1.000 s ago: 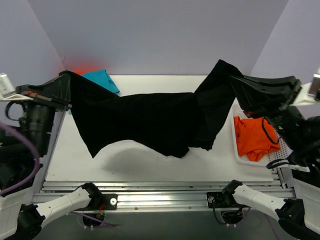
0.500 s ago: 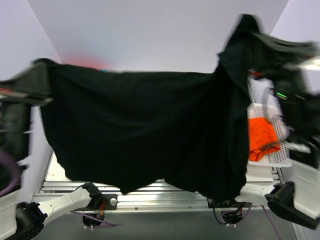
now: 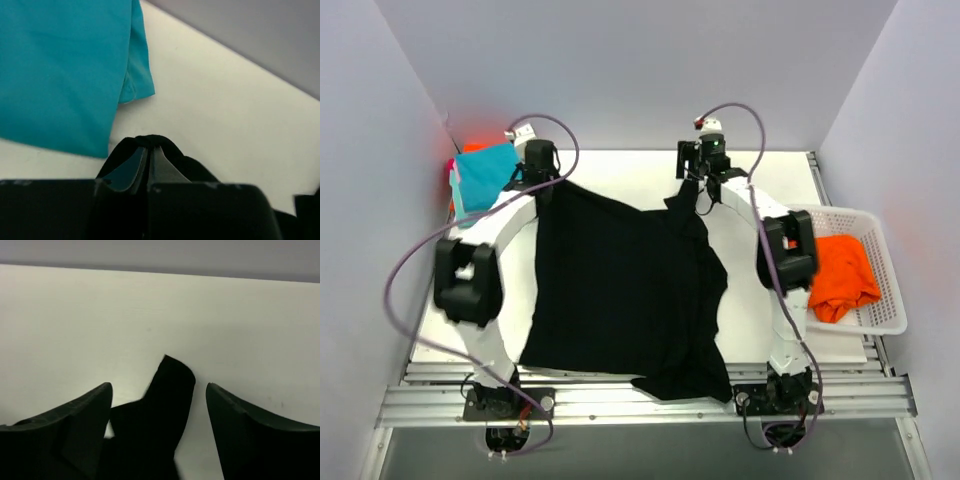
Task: Fold and stack the t-shirts
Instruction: Flatten the tshirt out
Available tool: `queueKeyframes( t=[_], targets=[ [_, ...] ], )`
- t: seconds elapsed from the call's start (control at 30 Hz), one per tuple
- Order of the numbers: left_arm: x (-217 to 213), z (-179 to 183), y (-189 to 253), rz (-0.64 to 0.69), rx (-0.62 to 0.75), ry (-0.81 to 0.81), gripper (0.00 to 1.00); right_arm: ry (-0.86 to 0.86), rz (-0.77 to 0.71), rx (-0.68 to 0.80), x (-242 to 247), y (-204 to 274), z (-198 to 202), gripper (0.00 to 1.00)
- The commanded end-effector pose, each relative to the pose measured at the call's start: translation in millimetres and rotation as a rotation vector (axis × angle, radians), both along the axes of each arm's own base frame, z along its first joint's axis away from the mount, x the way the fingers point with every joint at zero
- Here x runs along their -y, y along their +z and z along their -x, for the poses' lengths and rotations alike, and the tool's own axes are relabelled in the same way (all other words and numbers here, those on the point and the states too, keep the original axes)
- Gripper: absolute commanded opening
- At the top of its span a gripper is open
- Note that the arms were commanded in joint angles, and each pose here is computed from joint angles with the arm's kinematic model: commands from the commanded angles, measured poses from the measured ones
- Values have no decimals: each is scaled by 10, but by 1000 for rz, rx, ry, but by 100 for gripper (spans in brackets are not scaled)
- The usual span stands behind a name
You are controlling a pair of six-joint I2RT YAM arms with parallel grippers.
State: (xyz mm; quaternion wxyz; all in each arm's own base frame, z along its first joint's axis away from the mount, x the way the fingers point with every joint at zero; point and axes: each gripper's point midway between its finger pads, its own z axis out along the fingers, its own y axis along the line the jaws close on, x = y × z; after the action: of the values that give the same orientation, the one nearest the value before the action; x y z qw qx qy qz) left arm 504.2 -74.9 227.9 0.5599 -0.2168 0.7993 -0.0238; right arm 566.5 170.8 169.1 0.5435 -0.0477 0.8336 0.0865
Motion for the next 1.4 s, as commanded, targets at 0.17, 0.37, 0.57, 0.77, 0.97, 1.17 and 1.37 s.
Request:
queueKeyframes(
  t=[0.17,0.37,0.57,0.77,0.97,1.17,1.37],
  targets=[
    [-153,-1215,-829,154,-77,43,59,-248,-43,95,196,56,-926,93],
    [-322,-969,-371,125,-11,97,88,-290,-37,138,205,527,-463,93],
    [-387,-586,40,119,52,120,89,-350,21,142,159,729,290,95],
    [-271,-247,-15,136,37,85,89,-335,-22,83,131,497,675,95],
    [73,-57,-382,184,15,1,85,-357,62,-10,191,21,698,92],
    [302,6,-733,186,-46,-48,82,-359,102,-58,168,-206,634,90],
    [327,19,-920,189,-68,-59,80,-335,116,-128,65,-558,674,88]
  ],
)
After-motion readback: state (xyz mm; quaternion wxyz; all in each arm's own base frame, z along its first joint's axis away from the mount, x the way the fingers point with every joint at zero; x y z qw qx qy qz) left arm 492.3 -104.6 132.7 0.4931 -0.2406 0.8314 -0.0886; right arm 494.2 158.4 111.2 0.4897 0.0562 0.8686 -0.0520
